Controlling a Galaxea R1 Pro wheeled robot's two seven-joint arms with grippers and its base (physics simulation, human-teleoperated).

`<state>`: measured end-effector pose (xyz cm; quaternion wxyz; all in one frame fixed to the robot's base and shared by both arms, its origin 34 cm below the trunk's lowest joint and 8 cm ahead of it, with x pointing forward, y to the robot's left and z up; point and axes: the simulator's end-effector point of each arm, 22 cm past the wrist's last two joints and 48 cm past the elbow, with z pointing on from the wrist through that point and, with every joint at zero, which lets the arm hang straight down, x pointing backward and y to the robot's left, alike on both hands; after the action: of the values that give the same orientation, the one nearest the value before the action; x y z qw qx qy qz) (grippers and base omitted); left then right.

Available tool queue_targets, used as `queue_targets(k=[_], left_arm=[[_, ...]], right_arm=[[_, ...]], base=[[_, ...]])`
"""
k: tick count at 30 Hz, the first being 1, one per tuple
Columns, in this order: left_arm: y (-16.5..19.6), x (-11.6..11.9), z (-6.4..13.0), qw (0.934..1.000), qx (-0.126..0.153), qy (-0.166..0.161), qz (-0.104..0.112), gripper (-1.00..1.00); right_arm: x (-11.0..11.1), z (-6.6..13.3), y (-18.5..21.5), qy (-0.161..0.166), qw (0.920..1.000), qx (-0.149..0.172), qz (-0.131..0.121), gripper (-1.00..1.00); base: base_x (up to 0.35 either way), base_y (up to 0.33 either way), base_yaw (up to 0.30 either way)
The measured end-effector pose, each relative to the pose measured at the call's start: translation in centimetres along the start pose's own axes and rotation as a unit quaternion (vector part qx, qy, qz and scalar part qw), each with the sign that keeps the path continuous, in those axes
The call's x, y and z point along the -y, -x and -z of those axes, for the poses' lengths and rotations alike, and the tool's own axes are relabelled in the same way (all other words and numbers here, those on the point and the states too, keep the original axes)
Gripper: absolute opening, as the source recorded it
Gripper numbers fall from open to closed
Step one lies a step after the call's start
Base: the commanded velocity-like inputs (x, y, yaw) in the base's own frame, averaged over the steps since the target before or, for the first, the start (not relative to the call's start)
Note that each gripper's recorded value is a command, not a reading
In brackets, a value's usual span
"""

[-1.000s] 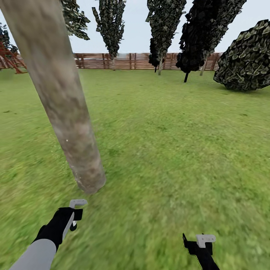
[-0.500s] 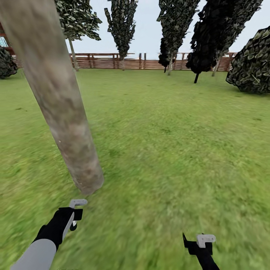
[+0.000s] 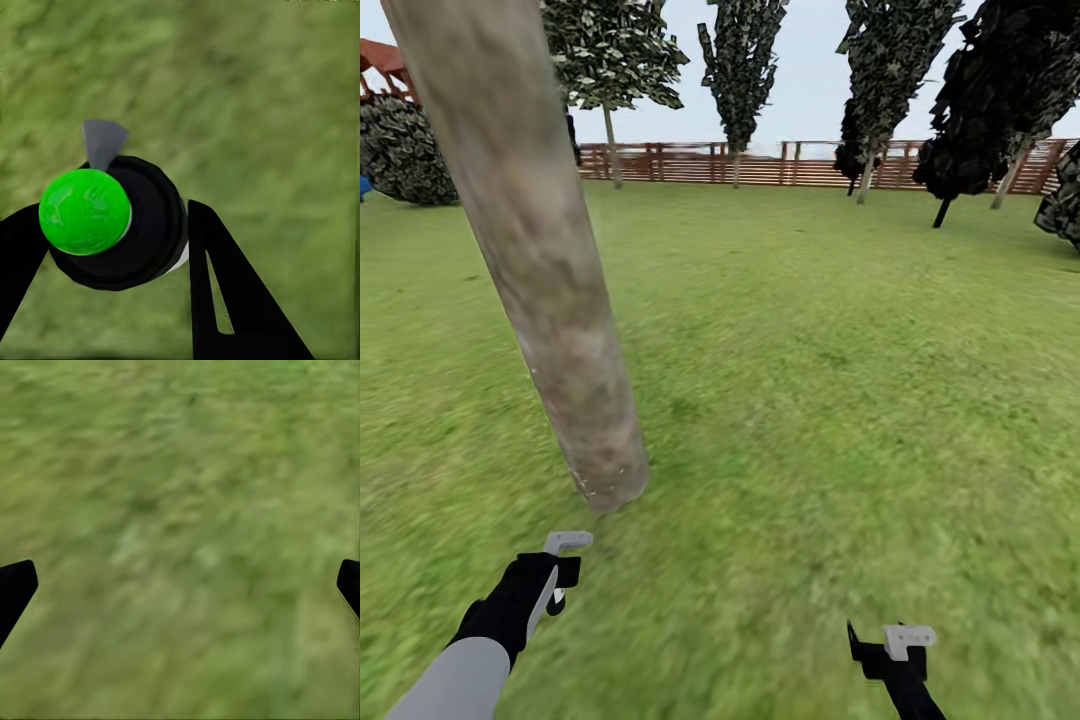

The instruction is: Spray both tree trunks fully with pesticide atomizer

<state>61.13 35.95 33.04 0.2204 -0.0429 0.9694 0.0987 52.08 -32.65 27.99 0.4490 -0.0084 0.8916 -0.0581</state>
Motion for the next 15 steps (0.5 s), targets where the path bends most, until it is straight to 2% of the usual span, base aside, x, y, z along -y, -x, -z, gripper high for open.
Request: queue_targets(k=[3, 10, 12, 15], left_arm=[[0.0, -0.1, 0.0, 1.0000, 0.000, -0.002, 0.001, -1.00], [1.7, 0.3, 0.4, 0.9999, 0.015, -0.007, 0.001, -1.00], [2.0, -0.3, 0.5, 0.9999, 0.015, -0.003, 0.000, -1.00], [4.8, -4.1, 1.0, 0.9992, 0.034, 0.022, 0.001, -1.00]], right_arm=[[0.0, 0.0, 0.0, 0.000, 1.0000, 0.000, 0.000, 1.00], [-0.1, 0.0, 0.0, 0.000, 1.0000, 0.000, -0.001, 1.00], [-0.1, 0.0, 0.0, 0.000, 1.0000, 0.000, 0.000, 1.00], [-0.1, 0.0, 0.0, 0.000, 1.0000, 0.000, 0.000, 1.00]], base=[[0.104, -0.201, 0.277], [0.012, -0.023, 0.263], [0.000, -0.001, 0.081], [0.000, 0.000, 0.016]])
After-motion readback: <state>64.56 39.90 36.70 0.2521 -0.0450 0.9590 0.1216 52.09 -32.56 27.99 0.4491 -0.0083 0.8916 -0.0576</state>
